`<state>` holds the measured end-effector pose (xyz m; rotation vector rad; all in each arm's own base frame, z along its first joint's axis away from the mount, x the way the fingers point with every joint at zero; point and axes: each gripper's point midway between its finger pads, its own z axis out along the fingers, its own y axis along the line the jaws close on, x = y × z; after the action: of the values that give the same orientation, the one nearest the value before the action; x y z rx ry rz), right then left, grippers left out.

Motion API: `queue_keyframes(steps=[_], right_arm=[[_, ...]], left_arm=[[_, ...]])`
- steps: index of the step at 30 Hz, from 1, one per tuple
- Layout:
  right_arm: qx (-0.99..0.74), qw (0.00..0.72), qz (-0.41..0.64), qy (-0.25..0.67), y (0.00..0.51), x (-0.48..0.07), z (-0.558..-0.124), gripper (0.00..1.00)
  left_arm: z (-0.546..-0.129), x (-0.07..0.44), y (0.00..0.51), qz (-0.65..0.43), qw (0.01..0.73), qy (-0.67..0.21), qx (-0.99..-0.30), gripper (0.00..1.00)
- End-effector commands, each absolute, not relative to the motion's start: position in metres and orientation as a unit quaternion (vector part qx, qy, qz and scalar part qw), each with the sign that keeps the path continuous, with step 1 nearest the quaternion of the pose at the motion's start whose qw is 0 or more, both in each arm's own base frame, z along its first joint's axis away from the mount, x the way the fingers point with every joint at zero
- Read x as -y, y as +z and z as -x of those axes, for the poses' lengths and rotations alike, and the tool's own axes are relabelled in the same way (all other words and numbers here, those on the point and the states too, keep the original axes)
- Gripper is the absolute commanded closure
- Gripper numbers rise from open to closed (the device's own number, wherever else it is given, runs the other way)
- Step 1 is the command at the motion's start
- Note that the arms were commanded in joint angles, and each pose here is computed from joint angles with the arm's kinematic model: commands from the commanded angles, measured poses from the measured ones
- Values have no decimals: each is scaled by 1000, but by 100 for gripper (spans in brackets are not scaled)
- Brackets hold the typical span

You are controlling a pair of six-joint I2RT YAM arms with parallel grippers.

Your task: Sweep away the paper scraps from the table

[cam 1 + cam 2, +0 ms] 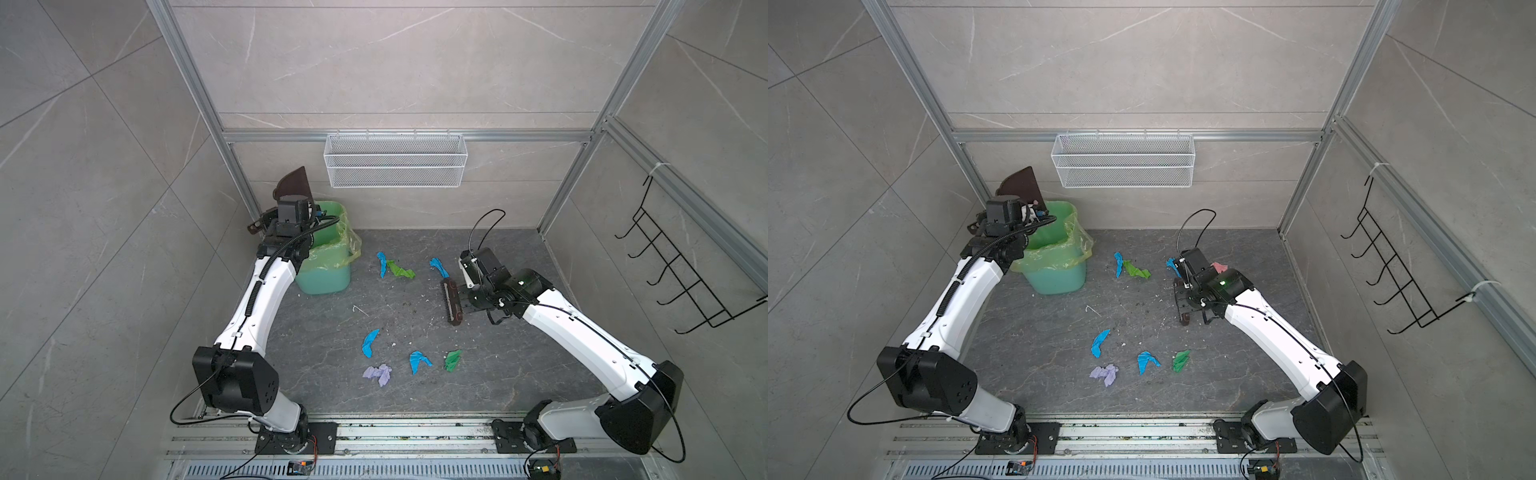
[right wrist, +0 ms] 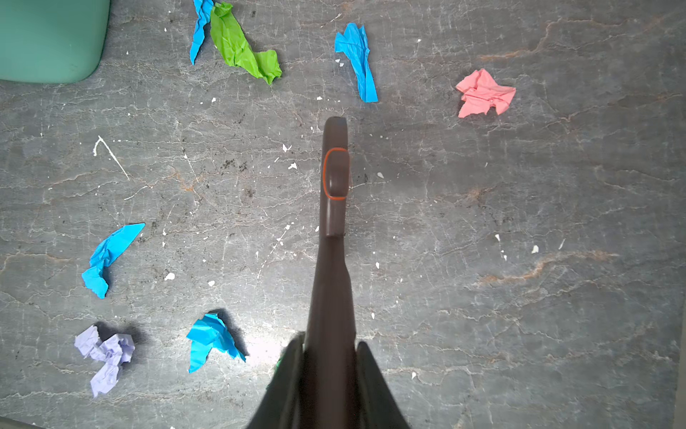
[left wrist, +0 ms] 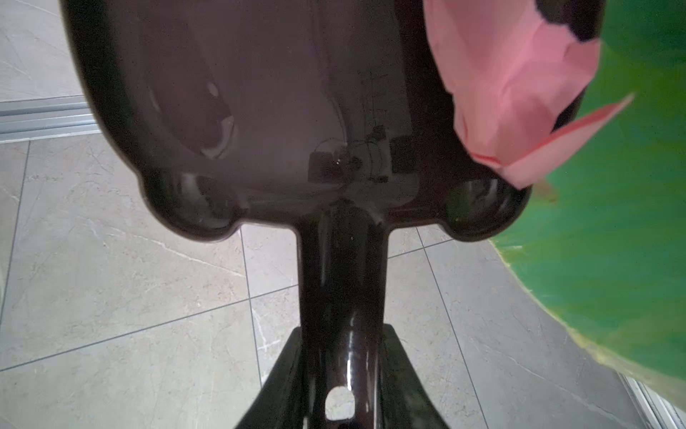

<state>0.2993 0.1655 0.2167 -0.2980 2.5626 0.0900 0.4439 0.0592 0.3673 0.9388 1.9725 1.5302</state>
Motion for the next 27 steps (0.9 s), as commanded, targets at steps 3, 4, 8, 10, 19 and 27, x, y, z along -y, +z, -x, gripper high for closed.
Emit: queue_keyframes(steps=[3, 4, 8, 10, 19, 27], right_arm=[[-949, 292, 111, 41, 221, -168, -305, 100], [-949, 292, 111, 41, 221, -168, -304, 100], [-949, 293, 110, 43, 223, -168, -303, 100], [-948, 294, 110, 44, 224, -168, -303, 100], [-936, 305, 138, 108, 242, -185, -292, 100], [-916, 265, 206, 220, 250, -224, -268, 100]], left_arm=[[-436, -60, 410, -302, 275, 594, -692, 100], [-435, -61, 411, -302, 276, 594, -693, 100], [-433, -60, 409, -301, 277, 592, -694, 100], [-432, -61, 411, -296, 282, 591, -695, 100], [-411, -54, 415, -246, 330, 498, -763, 100], [-385, -28, 406, -229, 388, 364, -815, 100]])
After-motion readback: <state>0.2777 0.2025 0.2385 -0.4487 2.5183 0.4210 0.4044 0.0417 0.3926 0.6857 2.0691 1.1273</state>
